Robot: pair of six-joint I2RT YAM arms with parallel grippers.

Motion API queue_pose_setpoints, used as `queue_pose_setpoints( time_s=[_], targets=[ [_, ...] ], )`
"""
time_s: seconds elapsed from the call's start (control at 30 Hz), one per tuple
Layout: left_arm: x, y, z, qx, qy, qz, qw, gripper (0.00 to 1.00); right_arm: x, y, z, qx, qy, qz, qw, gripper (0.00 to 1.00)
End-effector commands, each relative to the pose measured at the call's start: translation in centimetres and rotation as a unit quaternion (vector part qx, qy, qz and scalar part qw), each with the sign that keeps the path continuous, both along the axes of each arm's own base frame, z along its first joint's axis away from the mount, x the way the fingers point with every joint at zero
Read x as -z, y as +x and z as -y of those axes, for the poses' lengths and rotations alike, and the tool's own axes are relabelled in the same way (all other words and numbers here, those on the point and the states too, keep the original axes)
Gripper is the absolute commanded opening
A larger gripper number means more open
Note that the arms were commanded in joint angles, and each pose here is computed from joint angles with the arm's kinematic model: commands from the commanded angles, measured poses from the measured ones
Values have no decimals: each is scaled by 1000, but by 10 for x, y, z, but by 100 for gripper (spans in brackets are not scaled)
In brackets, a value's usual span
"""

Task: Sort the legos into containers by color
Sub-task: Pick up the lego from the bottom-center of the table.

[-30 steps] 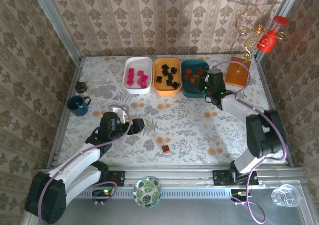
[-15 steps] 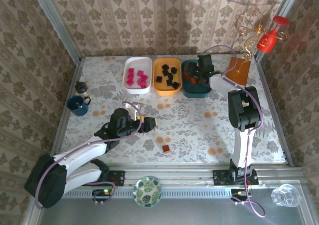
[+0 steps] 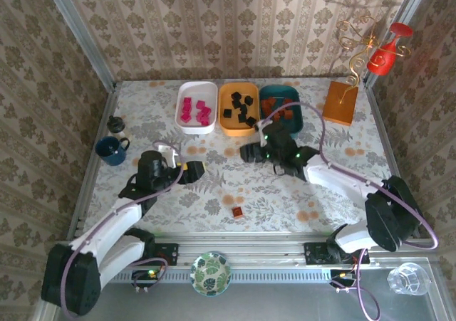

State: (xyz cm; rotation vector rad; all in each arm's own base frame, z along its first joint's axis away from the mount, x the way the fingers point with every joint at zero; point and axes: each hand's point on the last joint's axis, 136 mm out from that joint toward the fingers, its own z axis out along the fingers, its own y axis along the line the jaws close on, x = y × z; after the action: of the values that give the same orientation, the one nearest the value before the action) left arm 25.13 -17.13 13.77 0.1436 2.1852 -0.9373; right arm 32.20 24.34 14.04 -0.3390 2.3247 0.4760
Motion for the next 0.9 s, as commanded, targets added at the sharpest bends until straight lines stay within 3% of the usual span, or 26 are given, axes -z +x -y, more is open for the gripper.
queue_pose_setpoints(
  time_s=[0.0, 0.17, 0.33, 0.63, 0.8, 0.87],
  targets=[
    [11, -18, -9, 17, 20, -20, 999, 90, 34, -49, 4, -40, -82, -38, 995, 81],
    [16, -23, -14, 0, 7, -28, 1000, 90, 47, -99, -10, -57, -96, -58, 992, 85],
    [17, -22, -18, -12, 11, -27, 1000, 90, 62, -129, -35, -70, -114, -65, 989, 87],
    [18, -22, -19, -17, 8, -23, 1000, 90, 92, -140, -61, -69, -160, -70, 982, 86],
    [17, -22, -18, -16, 2, -20, 1000, 90, 108, -142, -65, -69, -172, -86, 979, 79],
    [17, -22, -18, -16, 1, -20, 1000, 90, 112, -143, -66, -69, -173, -90, 978, 72]
  ],
)
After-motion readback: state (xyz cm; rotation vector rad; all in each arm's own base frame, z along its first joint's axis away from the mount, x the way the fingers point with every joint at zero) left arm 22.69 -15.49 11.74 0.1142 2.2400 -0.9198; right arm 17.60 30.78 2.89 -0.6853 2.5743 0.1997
